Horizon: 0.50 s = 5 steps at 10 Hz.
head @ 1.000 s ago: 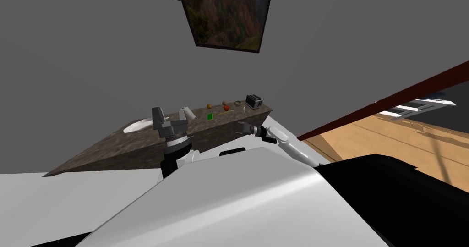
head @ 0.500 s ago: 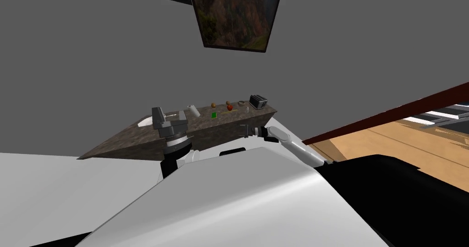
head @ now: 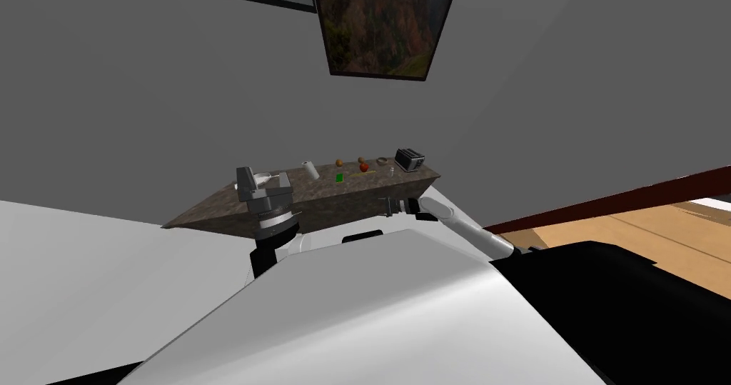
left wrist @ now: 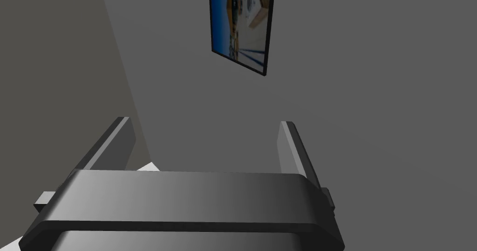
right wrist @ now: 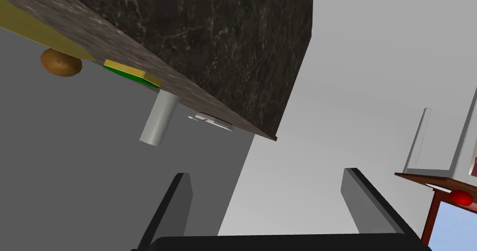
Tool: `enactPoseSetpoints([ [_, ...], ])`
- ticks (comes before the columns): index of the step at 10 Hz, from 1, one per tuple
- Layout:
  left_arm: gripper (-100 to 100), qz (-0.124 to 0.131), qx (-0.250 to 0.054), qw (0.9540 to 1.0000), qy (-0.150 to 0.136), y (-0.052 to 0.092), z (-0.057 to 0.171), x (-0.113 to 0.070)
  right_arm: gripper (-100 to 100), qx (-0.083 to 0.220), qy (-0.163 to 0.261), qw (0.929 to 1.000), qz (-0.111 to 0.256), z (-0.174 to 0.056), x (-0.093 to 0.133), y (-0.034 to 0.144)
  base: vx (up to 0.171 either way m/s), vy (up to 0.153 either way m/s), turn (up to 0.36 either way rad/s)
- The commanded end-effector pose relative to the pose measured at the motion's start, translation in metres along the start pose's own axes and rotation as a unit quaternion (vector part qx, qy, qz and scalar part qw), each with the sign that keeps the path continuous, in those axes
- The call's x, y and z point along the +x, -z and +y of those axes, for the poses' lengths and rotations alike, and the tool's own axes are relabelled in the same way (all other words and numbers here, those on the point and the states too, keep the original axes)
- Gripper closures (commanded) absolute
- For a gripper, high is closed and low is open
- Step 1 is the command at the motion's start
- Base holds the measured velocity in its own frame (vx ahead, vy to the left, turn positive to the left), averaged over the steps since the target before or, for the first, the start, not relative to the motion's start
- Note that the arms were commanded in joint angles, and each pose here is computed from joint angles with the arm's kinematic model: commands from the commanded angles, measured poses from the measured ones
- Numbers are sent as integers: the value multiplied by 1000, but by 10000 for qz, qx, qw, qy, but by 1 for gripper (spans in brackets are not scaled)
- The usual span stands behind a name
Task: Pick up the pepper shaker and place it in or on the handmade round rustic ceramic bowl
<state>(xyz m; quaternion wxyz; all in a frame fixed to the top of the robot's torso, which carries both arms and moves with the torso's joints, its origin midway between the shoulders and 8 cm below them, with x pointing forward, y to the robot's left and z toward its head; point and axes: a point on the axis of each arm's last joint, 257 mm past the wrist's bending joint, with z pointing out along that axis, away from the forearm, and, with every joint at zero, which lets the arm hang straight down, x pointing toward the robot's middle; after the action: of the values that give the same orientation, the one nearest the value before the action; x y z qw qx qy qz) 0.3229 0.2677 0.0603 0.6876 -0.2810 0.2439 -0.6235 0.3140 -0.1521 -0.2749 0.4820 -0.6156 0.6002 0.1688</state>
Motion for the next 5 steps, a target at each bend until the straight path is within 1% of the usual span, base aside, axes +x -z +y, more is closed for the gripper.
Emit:
enactPoseSetpoints([
  [1,0,0,0,10000,0,0,0,0,-100,-173,208,9987,429,2,27,11,-2,43,244],
  [2,0,0,0,10000,1,0,0,0,-100,-212,356,9974,592,2,36,14,1,29,100],
  [3,0,0,0,10000,0,0,0,0,-100,-218,399,9970,632,2,38,14,1,10,-31],
  [4,0,0,0,10000,0,0,0,0,-100,-388,566,9923,1028,5,64,28,1,25,210],
  [5,0,0,0,10000,0,0,0,0,-100,-405,666,9906,1122,5,69,30,4,21,137],
])
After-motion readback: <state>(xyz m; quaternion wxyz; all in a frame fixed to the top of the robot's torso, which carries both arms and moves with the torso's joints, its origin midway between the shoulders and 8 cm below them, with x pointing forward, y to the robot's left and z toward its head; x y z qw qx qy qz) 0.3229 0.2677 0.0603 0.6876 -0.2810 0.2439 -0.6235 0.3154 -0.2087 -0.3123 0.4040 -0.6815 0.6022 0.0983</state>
